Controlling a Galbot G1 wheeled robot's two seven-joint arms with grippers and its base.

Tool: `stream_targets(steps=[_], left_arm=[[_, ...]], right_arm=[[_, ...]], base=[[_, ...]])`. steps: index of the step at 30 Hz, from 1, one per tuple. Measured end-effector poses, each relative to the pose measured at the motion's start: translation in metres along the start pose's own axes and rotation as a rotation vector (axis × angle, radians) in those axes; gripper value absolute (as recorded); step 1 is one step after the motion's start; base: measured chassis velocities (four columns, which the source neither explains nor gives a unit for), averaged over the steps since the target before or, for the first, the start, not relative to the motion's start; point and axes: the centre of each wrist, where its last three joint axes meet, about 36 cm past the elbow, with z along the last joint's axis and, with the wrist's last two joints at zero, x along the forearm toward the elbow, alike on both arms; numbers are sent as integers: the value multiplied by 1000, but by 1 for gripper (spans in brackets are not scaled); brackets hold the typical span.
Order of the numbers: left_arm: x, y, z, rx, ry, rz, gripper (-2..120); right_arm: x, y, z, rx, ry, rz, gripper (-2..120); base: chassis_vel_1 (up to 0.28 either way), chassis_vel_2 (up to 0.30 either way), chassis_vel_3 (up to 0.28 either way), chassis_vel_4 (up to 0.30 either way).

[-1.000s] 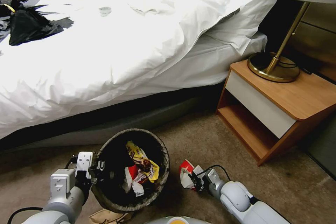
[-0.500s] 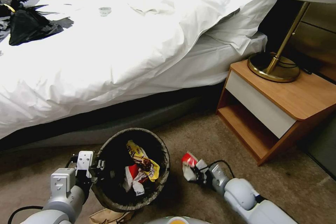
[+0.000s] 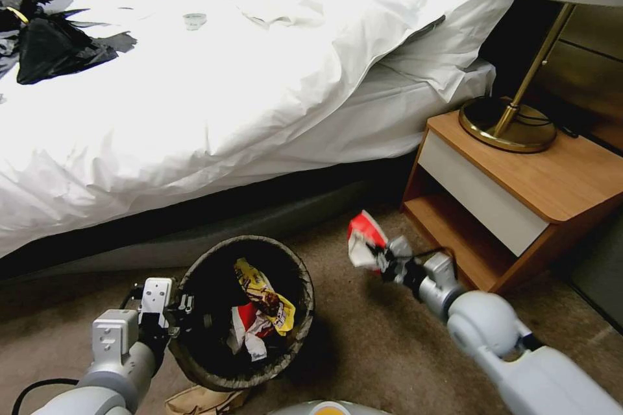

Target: Pick up the trash bin, then pick up the garbage from the floor and place it into the trash bin.

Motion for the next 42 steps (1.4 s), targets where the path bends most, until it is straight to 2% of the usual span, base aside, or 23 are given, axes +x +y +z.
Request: stream_targets(steps=[3, 4, 6, 11, 15, 19, 27, 42], left_arm=[[0, 0, -1, -5, -4, 3, 1], [0, 0, -1, -5, -4, 3, 1], [-1, 0, -1, -7, -4, 4, 1], [-1, 0, -1, -14, -3, 6, 1], [-1, 1, -2, -17, -4, 9, 1], [-1, 0, -2, -16, -4, 11, 1], [-1, -1, -2, -14, -6, 14, 1], [-2, -2, -2, -12, -6, 16, 1]], right_arm=[[14, 10, -45, 22, -99, -38, 0], [14, 10, -45, 22, -99, -38, 0], [20, 21, -67, 32, -146, -78, 0], [25, 33, -91, 47, -194, -139, 0], [33, 49, -120, 51, -242, -248, 0], [39, 61, -132, 61, -259, -328, 0], [56, 92, -139, 85, -247, -478, 0], [62, 107, -116, 124, -144, -550, 0]], base=[[0, 0, 0, 0], [0, 0, 0, 0], [0, 0, 0, 0], [0, 0, 0, 0], [0, 0, 0, 0], [0, 0, 0, 0], [0, 0, 0, 0], [0, 0, 0, 0]])
